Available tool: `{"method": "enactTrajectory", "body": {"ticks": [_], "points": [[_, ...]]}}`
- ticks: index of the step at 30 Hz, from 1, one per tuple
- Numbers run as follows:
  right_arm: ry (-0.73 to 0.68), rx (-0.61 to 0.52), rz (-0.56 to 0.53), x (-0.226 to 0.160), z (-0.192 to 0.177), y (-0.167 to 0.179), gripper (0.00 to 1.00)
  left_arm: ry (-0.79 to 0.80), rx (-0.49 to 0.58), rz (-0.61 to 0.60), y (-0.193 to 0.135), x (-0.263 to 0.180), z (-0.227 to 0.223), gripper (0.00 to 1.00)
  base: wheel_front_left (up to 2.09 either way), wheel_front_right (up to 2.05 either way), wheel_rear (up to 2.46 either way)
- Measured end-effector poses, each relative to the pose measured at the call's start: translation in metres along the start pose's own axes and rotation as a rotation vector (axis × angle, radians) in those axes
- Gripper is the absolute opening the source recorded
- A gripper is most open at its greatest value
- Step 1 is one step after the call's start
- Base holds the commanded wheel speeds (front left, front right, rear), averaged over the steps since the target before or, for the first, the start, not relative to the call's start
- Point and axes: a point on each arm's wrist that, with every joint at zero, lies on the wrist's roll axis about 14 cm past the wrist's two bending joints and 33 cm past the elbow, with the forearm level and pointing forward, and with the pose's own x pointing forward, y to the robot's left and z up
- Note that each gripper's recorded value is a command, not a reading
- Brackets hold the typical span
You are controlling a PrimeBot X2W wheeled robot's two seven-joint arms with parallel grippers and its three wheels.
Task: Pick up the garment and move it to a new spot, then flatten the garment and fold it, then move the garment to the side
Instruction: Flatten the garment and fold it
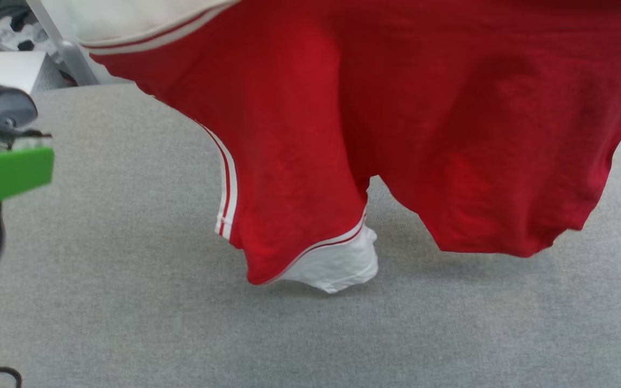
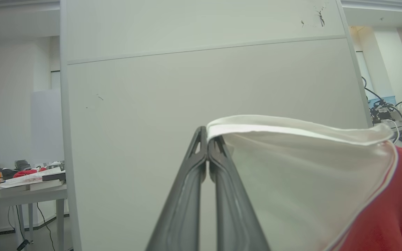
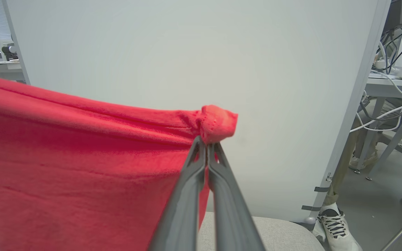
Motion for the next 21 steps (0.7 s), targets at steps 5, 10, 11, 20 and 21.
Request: {"method": "enactTrajectory", "body": {"ticks": [5,10,11,20,21], "points": [[-0.013,-0.026,-0.008,0.021,-0.003,-0.007,0.0,0.083,0.046,-0.028,0.006,0.017,-0.027,0.0,0.0,0.0,0.0],[-0.006,-0.06,-0.014,0.055,-0.016,-0.015,0.0,0.147,0.093,-0.074,0.013,0.04,-0.061,0.0,0.0,0.0,0.0],[-0.004,-0.067,-0.013,0.062,-0.019,-0.016,0.0,0.158,0.102,-0.078,0.016,0.044,-0.068,0.0,0.0,0.0,0.0],[-0.005,-0.128,-0.024,0.144,-0.047,-0.032,0.0,0.179,0.166,-0.126,0.037,0.104,-0.129,0.0,0.0,0.0,0.0],[-0.002,-0.132,-0.024,0.151,-0.052,-0.032,0.0,0.178,0.174,-0.126,0.039,0.111,-0.135,0.0,0.0,0.0,0.0]]}}
